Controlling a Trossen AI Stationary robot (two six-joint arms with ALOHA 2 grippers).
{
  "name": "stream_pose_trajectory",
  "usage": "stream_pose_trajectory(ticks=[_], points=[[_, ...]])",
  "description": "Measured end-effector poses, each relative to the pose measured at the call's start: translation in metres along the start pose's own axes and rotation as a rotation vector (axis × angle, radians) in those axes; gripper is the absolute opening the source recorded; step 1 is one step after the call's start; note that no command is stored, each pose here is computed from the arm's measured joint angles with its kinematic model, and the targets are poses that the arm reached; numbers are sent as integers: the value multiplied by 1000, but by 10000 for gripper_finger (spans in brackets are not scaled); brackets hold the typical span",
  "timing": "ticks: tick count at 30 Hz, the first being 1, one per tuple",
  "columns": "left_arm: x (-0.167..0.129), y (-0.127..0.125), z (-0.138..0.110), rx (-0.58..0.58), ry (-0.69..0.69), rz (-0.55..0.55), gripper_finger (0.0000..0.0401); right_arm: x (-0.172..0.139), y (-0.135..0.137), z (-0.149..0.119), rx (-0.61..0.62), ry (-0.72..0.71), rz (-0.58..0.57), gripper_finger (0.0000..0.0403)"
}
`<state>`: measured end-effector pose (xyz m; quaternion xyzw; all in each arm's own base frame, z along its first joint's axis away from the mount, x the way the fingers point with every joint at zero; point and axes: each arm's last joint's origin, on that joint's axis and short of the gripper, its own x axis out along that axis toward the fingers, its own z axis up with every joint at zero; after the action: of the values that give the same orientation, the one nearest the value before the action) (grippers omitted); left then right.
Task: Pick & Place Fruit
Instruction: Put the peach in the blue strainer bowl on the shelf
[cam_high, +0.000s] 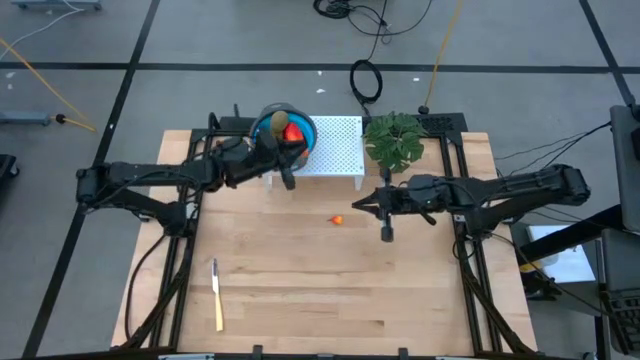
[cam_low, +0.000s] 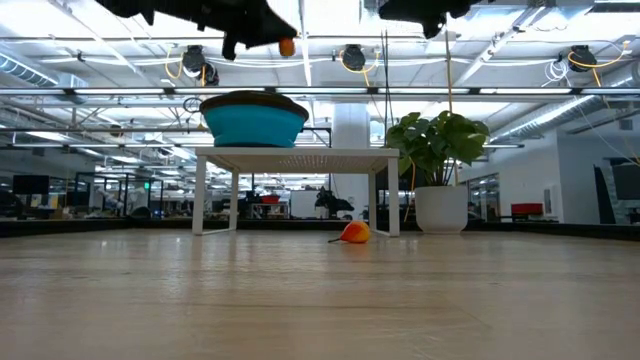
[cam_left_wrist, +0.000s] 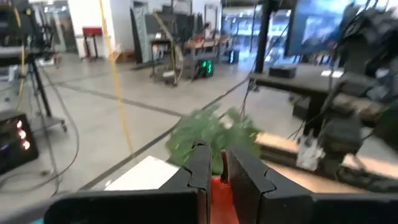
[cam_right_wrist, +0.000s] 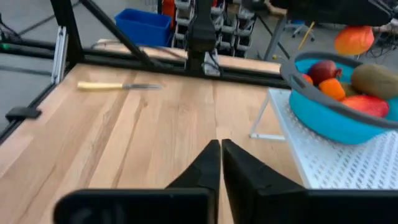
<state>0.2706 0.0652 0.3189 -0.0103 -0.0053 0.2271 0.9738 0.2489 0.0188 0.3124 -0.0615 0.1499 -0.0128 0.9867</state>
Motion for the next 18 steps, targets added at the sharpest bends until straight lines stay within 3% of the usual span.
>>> stream_pose_trajectory(ticks=[11,18], points=[[6,36,28,93,286,120,33,-30,-2,-19,36,-31,-2,2],[4,43,41,116,320,114,33,-52,-2,-47,110,-182,-8,1]])
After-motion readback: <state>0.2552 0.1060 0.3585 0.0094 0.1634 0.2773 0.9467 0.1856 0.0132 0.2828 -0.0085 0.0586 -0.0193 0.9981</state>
